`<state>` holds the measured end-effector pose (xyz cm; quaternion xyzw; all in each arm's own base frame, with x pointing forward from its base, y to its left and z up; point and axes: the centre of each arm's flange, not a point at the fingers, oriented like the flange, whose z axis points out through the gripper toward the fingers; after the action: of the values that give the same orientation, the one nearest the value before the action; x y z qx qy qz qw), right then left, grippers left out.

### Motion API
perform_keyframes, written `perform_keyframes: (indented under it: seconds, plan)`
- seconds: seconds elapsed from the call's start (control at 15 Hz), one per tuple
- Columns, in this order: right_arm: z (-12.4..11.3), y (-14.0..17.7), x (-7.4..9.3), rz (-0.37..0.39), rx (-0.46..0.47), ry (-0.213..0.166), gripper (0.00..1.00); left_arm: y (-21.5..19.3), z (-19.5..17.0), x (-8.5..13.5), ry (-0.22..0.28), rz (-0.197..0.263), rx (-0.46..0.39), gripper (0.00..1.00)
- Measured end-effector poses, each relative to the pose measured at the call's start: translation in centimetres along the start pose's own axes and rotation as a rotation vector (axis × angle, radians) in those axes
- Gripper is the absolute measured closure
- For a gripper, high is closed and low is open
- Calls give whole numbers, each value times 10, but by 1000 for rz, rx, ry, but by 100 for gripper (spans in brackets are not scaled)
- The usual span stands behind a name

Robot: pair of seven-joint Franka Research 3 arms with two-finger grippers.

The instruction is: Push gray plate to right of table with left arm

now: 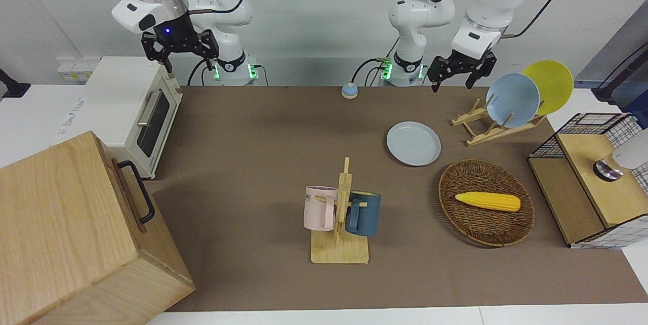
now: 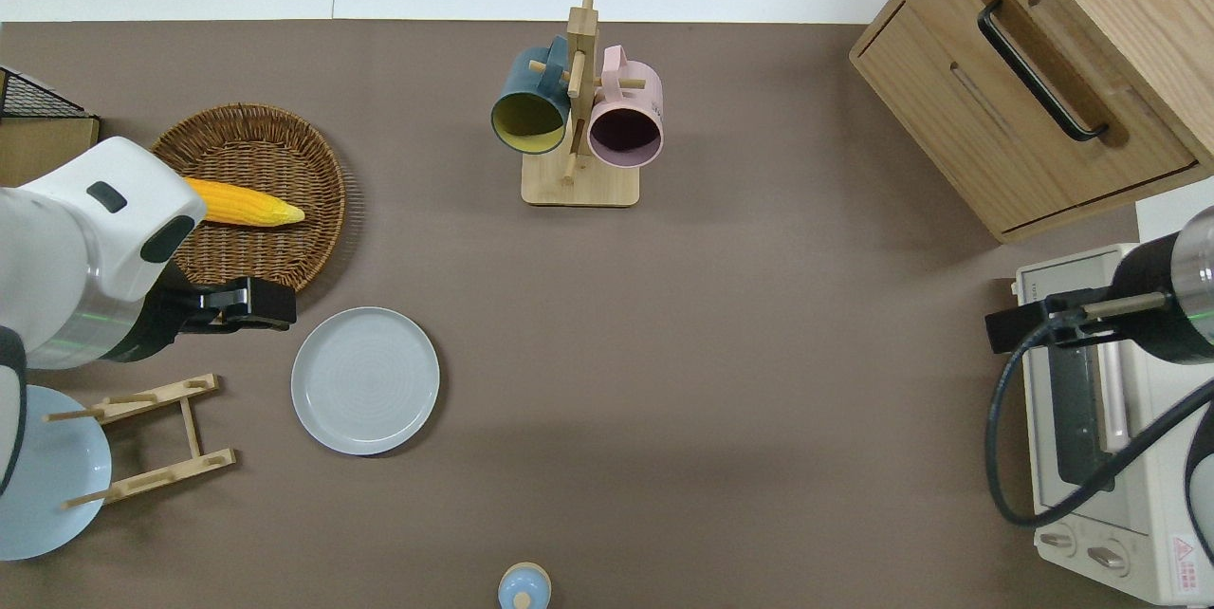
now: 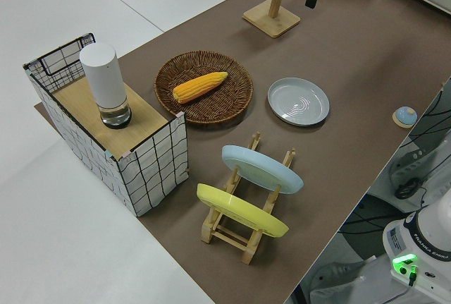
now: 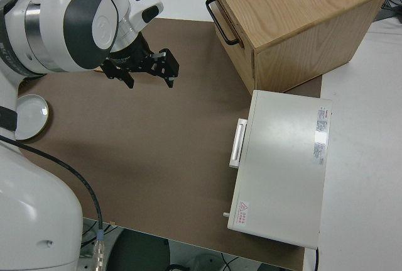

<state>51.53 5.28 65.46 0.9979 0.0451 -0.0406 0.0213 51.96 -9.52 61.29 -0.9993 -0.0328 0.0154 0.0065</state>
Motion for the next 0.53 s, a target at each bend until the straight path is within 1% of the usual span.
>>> perform_keyframes:
  seconds: [0.2, 0.53]
  plan:
    - [0, 0, 0, 0, 0, 0, 0, -4, 0, 1, 0, -7, -1, 0]
    - [0, 0, 0, 0, 0, 0, 0, -21, 0, 4, -3, -38, -4, 0]
